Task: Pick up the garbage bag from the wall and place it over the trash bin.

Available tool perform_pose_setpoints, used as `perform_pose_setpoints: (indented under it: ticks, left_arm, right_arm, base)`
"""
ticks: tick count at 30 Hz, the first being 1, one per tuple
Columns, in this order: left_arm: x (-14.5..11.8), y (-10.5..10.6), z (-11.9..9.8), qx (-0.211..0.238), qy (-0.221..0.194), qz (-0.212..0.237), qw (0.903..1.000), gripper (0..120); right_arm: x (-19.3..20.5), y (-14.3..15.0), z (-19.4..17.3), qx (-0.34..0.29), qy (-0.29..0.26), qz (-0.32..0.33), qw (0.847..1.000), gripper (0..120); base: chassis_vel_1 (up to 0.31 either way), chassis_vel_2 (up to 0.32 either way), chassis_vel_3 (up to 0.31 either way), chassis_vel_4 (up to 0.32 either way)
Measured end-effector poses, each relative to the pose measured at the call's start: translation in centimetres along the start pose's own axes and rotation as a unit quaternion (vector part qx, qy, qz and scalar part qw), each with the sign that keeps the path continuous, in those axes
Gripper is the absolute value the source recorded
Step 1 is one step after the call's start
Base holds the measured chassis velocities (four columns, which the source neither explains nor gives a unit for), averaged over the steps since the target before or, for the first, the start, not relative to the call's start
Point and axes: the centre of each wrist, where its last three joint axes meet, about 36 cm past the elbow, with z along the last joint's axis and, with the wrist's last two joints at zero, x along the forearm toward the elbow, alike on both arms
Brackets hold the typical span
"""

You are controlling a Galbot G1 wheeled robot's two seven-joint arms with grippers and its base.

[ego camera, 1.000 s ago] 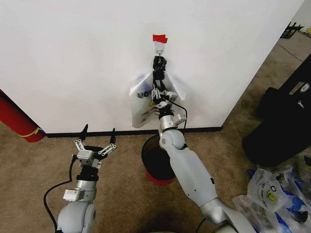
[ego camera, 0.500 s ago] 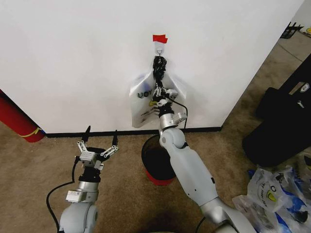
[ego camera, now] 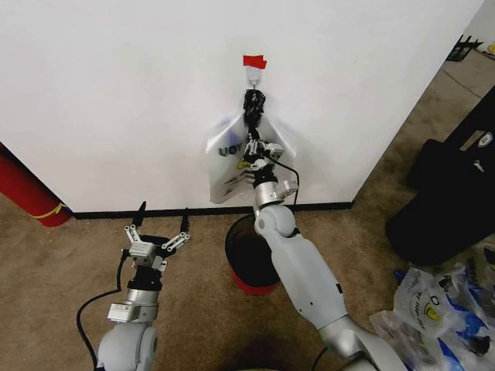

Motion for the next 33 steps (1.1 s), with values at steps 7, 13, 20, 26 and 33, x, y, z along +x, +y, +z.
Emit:
perform_pose_setpoints:
  ticks: [7, 13, 20, 26, 33]
  left_arm:
    - [0.1, 0.1, 0.0, -0.001, -0.001, -0.001, 1.0000, 100]
    - [0.1, 0.0, 0.1, 0.000, -0.002, -0.001, 1.0000, 100]
    - [0.2, 0.1, 0.1, -0.002, -0.002, 0.000, 1.0000, 100]
    - [0.3, 0.4, 0.0, -0.005, -0.001, 0.000, 1.0000, 100]
    - [0.3, 0.5, 0.0, -0.006, -0.002, 0.001, 1.0000, 100]
  right_arm:
    - [1.2, 0.7, -0.1, 0.061, 0.010, -0.031, 0.998, 23]
    - [2.1, 0.8, -0.2, 0.109, 0.009, -0.052, 0.993, 47]
    - [2.1, 1.2, -0.8, 0.058, -0.002, -0.030, 0.998, 72]
    - [2.2, 2.6, -1.6, -0.037, 0.022, 0.017, 0.999, 93]
    - [1.2, 2.8, -2.3, -0.104, 0.032, 0.040, 0.993, 100]
  base:
    - [0.000, 0.000, 0.000, 0.000]
    - [0.000, 0.000, 0.000, 0.000]
    - [0.000, 0.000, 0.000, 0.000]
    - [0.000, 0.000, 0.000, 0.000]
    - [0.000, 0.000, 0.000, 0.000]
